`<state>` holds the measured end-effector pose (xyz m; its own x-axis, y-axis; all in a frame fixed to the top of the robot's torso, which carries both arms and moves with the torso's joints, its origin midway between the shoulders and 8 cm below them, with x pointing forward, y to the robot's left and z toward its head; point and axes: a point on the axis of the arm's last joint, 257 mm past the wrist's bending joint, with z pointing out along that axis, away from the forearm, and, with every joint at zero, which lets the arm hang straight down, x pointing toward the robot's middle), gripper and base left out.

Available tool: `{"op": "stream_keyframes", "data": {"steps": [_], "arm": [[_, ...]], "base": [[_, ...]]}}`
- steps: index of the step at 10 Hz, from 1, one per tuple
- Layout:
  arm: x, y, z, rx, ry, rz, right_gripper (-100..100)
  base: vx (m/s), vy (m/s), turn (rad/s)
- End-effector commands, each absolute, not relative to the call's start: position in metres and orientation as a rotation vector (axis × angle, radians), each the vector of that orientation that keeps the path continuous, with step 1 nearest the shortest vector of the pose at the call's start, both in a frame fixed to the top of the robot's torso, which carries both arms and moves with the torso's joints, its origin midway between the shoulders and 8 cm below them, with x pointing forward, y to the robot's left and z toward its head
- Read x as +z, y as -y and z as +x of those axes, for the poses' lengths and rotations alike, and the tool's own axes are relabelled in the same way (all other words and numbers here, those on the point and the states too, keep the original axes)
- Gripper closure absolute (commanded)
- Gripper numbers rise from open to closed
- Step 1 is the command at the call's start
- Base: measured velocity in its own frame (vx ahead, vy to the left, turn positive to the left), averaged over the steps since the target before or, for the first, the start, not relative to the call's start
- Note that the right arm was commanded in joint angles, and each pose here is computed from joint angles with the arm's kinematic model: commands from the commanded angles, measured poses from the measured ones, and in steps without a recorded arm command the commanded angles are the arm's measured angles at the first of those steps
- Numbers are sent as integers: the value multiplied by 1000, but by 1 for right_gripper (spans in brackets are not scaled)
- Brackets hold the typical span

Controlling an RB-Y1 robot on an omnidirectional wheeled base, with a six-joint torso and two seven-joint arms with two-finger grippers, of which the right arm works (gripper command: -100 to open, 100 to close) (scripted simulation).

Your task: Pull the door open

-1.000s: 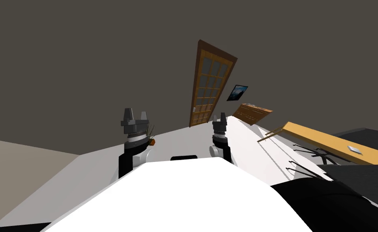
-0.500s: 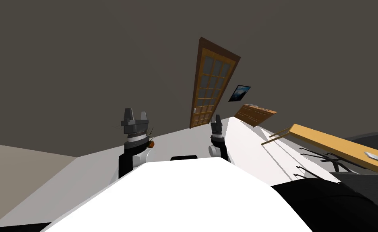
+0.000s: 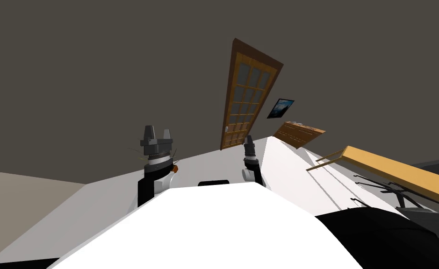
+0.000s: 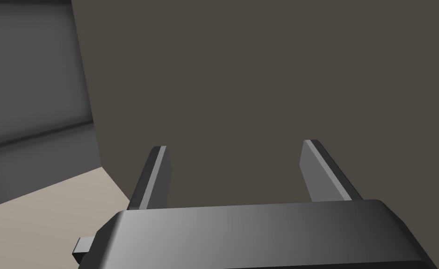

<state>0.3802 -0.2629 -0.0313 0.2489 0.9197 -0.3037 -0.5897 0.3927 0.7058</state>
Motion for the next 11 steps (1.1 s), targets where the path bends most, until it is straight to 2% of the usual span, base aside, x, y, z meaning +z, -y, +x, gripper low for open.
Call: {"op": "stream_keyframes", "data": {"steps": [1,11], "arm": [[-41,263,386,1054,-799,495,-100],[-105,272,411,856,-946,417,-100]], "base": [[100,-22,21],[88,-15,19]]}}
